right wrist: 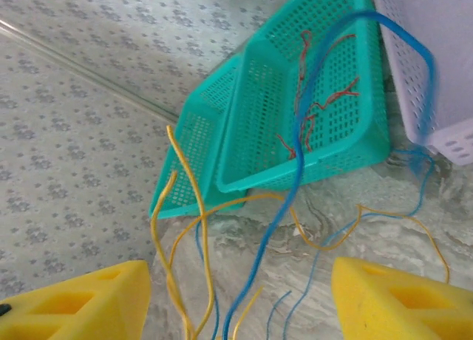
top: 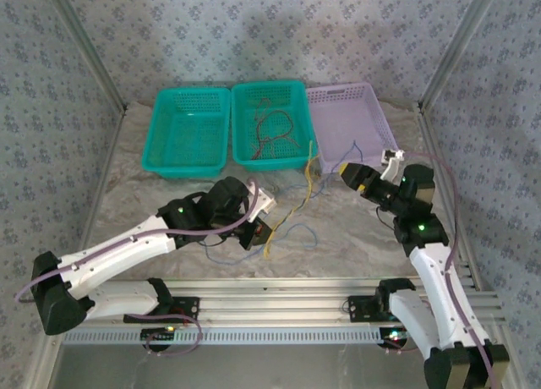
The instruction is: Untangle the cables
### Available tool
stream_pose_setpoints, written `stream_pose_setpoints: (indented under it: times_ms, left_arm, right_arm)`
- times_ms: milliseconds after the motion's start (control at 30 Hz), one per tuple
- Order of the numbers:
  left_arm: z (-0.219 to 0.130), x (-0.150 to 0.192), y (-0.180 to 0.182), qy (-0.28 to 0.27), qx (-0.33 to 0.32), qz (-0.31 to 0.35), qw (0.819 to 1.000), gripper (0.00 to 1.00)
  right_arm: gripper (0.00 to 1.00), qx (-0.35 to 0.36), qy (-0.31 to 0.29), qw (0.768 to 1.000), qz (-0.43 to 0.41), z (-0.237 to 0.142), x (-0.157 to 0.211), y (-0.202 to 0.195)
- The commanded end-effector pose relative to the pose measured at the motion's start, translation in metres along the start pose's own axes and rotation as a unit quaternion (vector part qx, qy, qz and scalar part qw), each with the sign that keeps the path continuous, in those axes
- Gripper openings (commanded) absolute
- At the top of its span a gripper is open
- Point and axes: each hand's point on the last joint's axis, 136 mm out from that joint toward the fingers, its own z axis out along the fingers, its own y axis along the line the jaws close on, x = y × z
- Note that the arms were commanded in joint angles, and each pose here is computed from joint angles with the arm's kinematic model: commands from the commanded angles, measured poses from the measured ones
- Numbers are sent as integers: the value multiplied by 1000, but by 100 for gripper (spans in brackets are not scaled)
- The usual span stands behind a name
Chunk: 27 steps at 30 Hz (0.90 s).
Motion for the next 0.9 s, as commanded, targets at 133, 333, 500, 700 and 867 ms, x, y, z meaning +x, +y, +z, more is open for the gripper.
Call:
stream_pose_setpoints:
  times_ms: [133, 333, 500, 700, 867]
  left_arm:
    - [-4, -20, -4, -62, 13, -26, 998, 0]
    - [-3, -24, -12, -74, 27, -25, 997, 0]
    - [-6, -29, -16, -83, 26, -18, 996, 0]
    - [-2, -29, -20, -84, 30, -15, 996, 0]
    - [6, -20, -17, -62, 9, -3, 998, 0]
  right_arm:
    - [67, -45, 6, 999, -2, -17, 3, 39]
    - [56, -71, 65, 995, -19, -4, 42, 52]
    - [42, -82, 113, 990, -15, 17, 81, 52]
    - [29, -70, 125, 989, -41, 34, 100, 53]
    - [25, -37, 94, 991, -82, 29, 78, 54]
